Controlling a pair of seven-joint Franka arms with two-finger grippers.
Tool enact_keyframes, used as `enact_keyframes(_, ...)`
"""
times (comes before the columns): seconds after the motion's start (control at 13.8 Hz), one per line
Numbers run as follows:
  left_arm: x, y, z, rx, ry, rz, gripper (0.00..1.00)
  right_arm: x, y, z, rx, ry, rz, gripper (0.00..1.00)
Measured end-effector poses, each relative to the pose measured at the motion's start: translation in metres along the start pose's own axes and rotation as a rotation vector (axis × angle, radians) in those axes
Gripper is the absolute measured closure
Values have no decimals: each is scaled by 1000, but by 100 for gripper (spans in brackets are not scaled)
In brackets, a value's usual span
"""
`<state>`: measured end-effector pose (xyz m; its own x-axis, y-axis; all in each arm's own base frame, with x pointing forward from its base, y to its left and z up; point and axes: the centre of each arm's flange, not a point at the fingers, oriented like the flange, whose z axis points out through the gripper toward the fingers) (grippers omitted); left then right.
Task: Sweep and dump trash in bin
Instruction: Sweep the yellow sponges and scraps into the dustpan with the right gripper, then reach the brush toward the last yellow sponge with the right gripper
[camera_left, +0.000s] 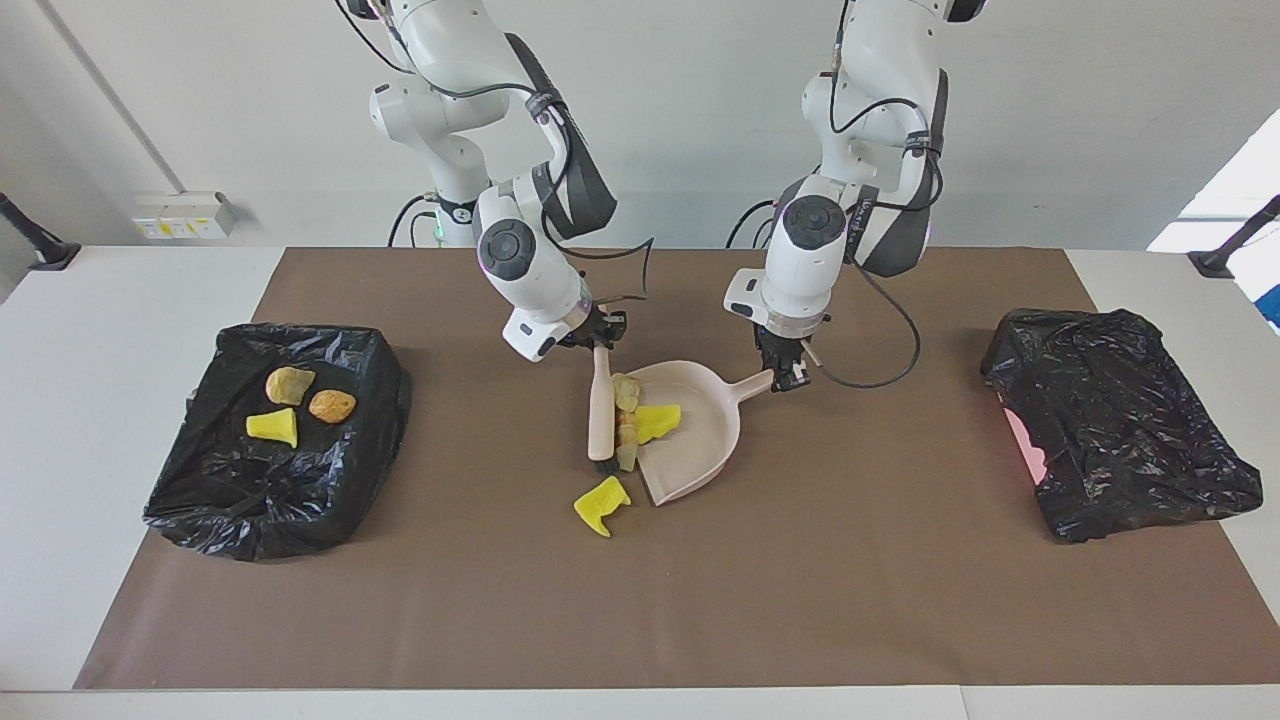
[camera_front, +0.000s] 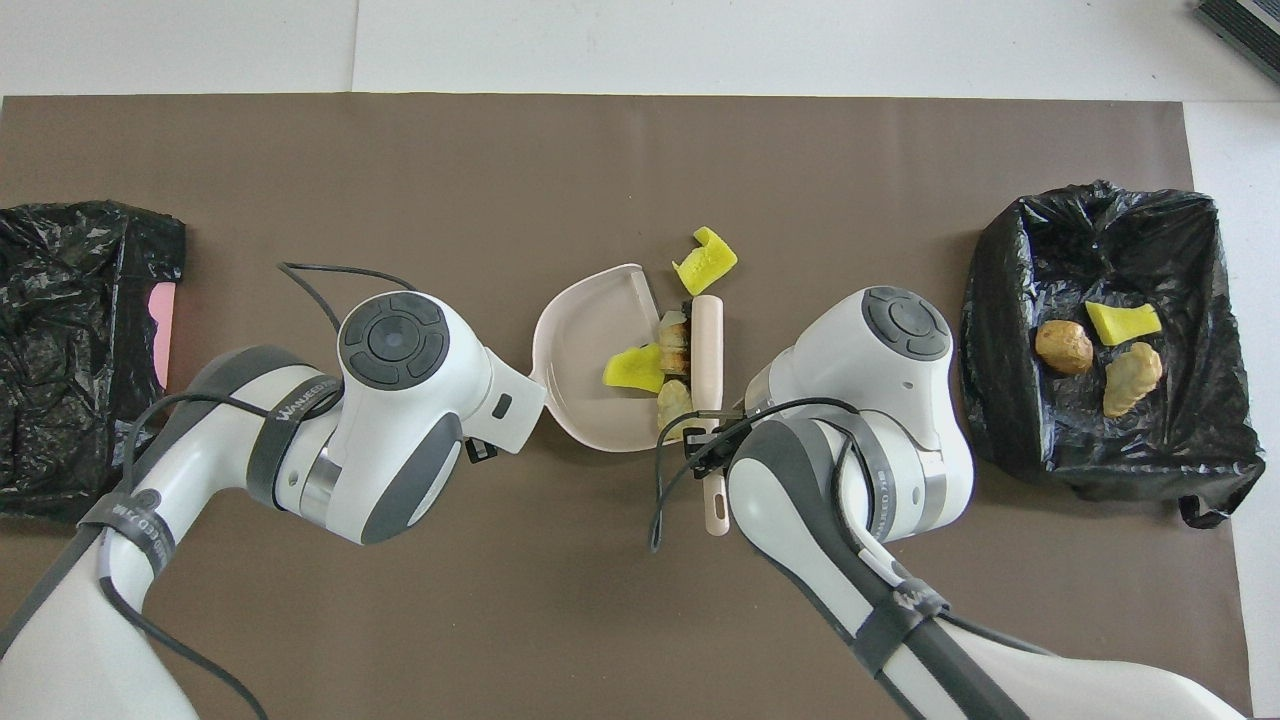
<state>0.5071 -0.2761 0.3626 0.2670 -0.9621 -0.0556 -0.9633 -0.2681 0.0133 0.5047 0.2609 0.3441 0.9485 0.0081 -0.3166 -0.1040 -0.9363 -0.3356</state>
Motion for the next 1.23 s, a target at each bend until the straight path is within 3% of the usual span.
enact_keyframes(0.14, 0, 0, 0, 0, -1, 0, 67, -5, -8, -6, 59, -38, 19, 74)
enact_keyframes(0.36, 0, 0, 0, 0, -1, 0, 67, -20, -19, -39, 54, -116, 3, 74)
enact_keyframes(0.43, 0, 0, 0, 0, -1, 0, 67, -25, -18, -54, 8, -120, -4, 74)
enact_keyframes(0.65, 0, 0, 0, 0, -1, 0, 67, -35, -6, -78, -236, -76, -90, 74)
enact_keyframes(0.87, 0, 0, 1, 0, -1, 0, 67, -33, 10, -81, -377, -91, -265, 74)
enact_keyframes(1.23, -1, 0, 1, -1, -2, 0, 67, -17, 49, -98, -460, -117, -439, 74)
